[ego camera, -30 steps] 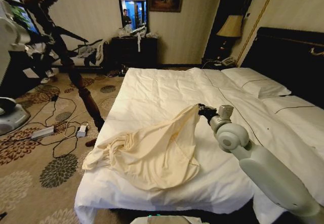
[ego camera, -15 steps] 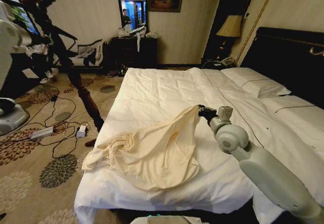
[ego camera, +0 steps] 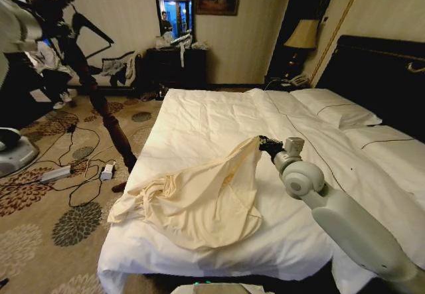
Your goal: Pick up the clothes from the bed and hang them on the clothes hanger.
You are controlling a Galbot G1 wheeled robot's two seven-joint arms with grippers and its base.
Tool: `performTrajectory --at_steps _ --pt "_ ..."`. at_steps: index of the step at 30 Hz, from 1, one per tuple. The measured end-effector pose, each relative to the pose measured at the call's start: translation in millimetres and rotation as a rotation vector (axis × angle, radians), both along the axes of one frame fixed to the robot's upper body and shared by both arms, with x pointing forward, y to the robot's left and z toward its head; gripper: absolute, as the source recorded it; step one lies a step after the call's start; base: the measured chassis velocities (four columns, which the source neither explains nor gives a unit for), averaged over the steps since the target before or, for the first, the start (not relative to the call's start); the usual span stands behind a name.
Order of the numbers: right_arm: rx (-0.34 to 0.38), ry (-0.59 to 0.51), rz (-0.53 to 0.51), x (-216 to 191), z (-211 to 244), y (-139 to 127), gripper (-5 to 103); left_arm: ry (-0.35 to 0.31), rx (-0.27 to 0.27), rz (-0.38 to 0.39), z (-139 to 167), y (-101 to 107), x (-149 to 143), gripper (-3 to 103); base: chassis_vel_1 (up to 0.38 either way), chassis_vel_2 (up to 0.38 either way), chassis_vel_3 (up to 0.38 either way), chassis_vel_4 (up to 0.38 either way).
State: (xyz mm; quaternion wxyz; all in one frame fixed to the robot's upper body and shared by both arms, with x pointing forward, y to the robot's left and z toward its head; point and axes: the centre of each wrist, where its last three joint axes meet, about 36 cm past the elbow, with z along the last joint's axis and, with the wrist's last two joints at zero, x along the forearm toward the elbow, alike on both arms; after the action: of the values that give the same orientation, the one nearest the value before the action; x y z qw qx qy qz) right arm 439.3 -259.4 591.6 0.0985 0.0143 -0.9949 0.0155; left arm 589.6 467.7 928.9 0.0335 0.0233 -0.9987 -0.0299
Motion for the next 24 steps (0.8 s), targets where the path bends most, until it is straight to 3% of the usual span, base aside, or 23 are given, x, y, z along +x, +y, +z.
performTrajectory --at_steps 8,12,18,21,22,24 --pt "-0.001 0.002 -0.001 -0.7 -0.2 0.0 0 -0.003 0.008 -0.033 -11.7 -6.8 -18.0 13 0.0 0.0 0.0 0.0" --pt "-0.001 0.005 -0.004 -0.2 -2.1 -0.2 0 0.007 0.024 -0.065 -31.4 -8.8 -41.5 13 0.0 0.0 0.0 0.0" --pt "-0.011 0.013 -0.017 2.9 -7.4 -1.8 0 0.02 0.06 -0.125 -79.8 -1.9 -89.0 13 0.0 0.0 0.0 0.0" --pt "-0.019 0.024 -0.02 2.8 -12.3 -3.5 0 0.074 0.11 -0.216 -132.7 -9.0 -104.0 13 0.0 0.0 0.0 0.0" --pt "-0.019 0.024 -0.02 2.8 -12.3 -3.5 0 0.074 0.11 -0.216 -132.7 -9.0 -104.0 13 0.0 0.0 0.0 0.0" --pt "-0.022 0.028 -0.023 4.0 -13.6 -4.9 0 0.077 0.124 -0.326 -168.7 -25.2 -110.5 13 0.0 0.0 0.0 0.0"
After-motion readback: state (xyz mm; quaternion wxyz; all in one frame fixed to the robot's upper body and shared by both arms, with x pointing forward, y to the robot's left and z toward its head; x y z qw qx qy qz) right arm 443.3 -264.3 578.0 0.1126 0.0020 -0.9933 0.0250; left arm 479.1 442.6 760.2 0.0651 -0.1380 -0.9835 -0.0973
